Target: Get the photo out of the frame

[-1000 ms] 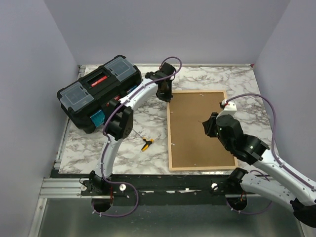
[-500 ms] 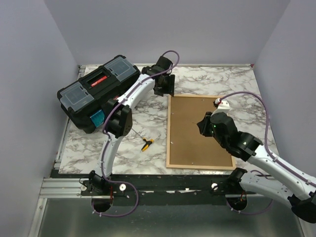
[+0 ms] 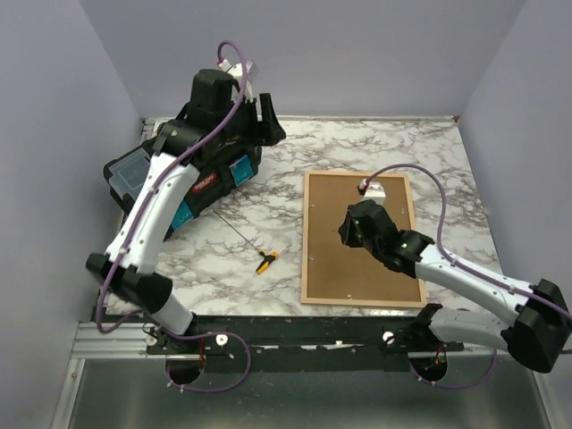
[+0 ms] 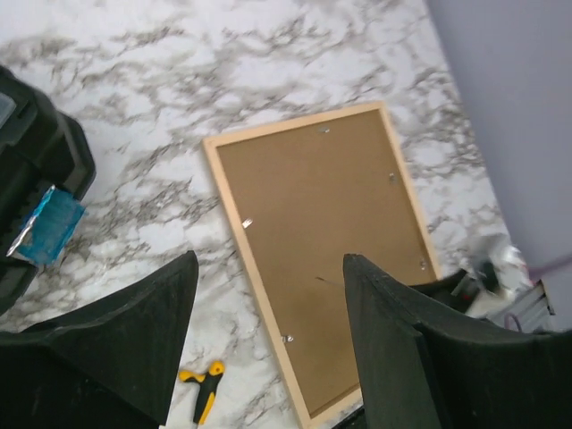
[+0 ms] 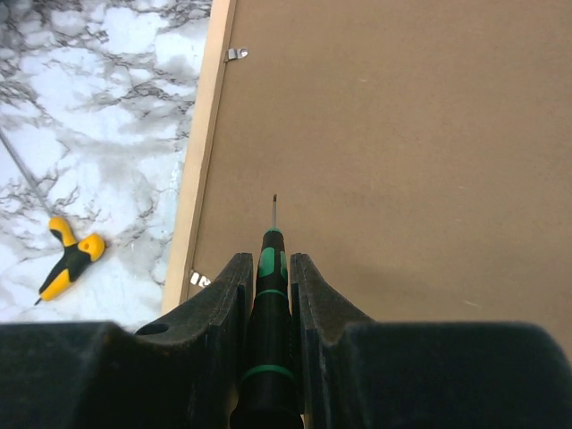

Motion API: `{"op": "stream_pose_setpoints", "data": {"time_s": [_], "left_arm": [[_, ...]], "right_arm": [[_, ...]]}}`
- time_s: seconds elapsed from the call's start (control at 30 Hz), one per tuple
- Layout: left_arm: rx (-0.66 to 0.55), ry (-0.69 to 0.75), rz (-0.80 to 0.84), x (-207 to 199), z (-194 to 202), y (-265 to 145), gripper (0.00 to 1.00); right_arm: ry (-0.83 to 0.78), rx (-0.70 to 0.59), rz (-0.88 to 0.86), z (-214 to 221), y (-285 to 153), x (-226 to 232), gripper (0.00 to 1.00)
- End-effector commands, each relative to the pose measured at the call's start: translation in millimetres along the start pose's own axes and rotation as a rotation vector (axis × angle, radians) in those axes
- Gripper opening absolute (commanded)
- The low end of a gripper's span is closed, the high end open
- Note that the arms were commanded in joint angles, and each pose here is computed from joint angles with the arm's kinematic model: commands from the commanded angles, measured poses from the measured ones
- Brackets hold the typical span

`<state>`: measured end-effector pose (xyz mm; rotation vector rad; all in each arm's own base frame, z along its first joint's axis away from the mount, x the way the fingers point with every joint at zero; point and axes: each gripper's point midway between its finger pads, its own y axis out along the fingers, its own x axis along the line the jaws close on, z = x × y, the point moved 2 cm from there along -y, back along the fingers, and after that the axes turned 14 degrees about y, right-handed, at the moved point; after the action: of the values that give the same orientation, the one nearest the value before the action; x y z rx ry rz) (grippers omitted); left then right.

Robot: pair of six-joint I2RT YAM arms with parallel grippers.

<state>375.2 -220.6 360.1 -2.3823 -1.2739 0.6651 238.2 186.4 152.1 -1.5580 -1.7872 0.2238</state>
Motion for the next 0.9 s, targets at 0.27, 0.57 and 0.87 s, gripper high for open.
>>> {"op": "stream_pose_setpoints", "data": {"time_s": [0.27,0.57,0.87], "left_arm": [[-0.041,0.132,0.013,11,77,-6,0.67],[0.004,0.107,0.039,8,82,5,0.67],[-0.008,0.113,0.05,6,80,1,0.68]], "right_arm": [[0.048,-0.099,0.002,-20,61,43,0.01],[0.044,-0.147,0.075,-39,99,67,0.01],[-0.014,-0.17,0.139,-47,115,70,0.01]]}}
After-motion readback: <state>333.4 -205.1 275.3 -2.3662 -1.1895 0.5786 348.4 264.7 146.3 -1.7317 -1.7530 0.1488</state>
